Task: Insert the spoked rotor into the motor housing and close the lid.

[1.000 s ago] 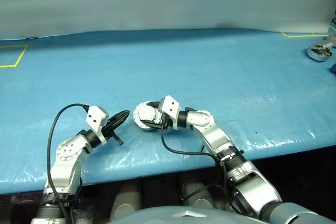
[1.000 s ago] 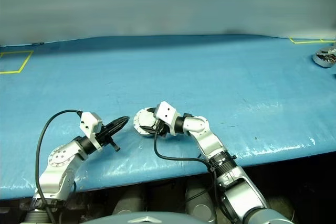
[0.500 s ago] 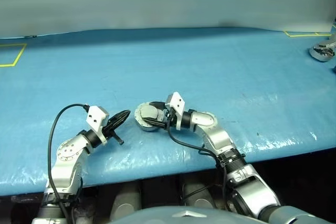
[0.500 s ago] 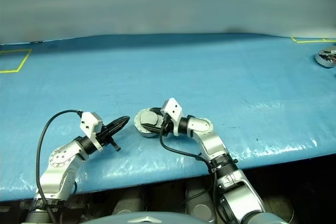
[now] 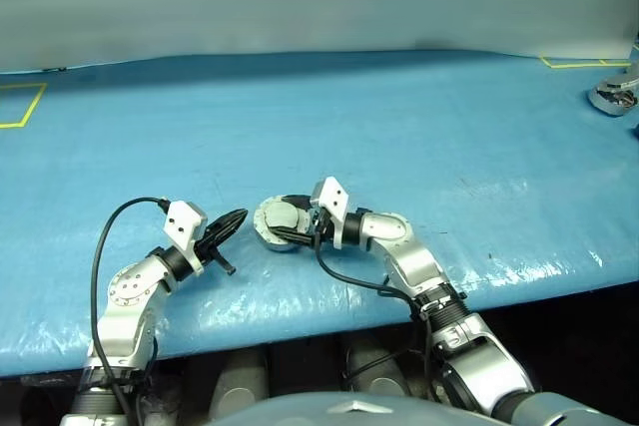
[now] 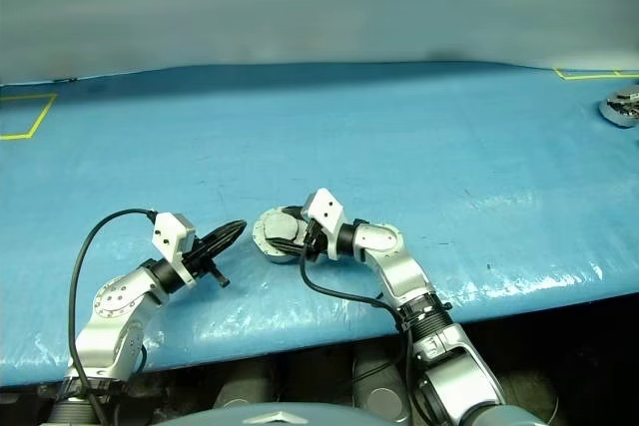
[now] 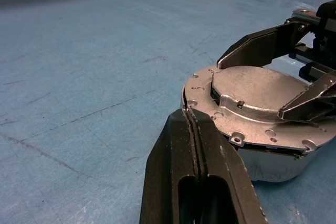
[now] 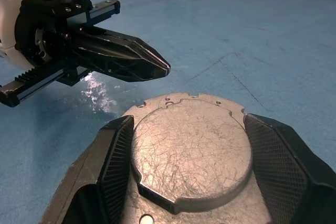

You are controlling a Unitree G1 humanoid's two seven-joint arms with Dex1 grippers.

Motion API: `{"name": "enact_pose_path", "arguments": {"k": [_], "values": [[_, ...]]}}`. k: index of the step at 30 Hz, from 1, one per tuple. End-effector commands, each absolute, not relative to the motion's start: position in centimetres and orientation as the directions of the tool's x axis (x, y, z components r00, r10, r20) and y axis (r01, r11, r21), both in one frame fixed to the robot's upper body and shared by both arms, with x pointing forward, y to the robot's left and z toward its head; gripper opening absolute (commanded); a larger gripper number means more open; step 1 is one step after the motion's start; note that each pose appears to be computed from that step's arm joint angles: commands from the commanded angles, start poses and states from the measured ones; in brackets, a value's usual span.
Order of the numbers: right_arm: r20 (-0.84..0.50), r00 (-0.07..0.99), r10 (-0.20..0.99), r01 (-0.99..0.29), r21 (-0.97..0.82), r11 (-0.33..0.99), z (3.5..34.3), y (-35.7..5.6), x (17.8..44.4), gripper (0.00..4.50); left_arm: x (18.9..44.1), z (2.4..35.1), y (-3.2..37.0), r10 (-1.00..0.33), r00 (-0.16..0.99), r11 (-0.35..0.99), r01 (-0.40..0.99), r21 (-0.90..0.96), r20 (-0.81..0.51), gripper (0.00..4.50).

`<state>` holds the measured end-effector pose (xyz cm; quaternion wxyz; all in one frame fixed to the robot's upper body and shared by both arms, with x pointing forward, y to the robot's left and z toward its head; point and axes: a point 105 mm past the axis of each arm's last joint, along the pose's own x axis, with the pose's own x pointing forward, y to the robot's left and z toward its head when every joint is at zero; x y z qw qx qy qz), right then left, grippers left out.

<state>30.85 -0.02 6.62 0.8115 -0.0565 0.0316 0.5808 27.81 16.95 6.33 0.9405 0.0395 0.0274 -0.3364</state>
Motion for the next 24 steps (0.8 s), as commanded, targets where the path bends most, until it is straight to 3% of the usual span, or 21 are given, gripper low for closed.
{"name": "enact_pose_path", "arguments": {"k": [1,24], "values": [[-0.145,0.325,0.934,-0.946,-0.043,0.323,5.9,-0.1,30.8,2.98,27.9,7.2,16.8,-0.635,0.770,0.766,0.637,0.088,-0.054,0.00],[-0.274,0.352,0.895,-0.935,-0.055,0.351,3.2,-0.5,30.7,2.98,27.9,7.1,17.1,-0.622,0.782,0.777,0.624,0.088,-0.053,0.00]]}}
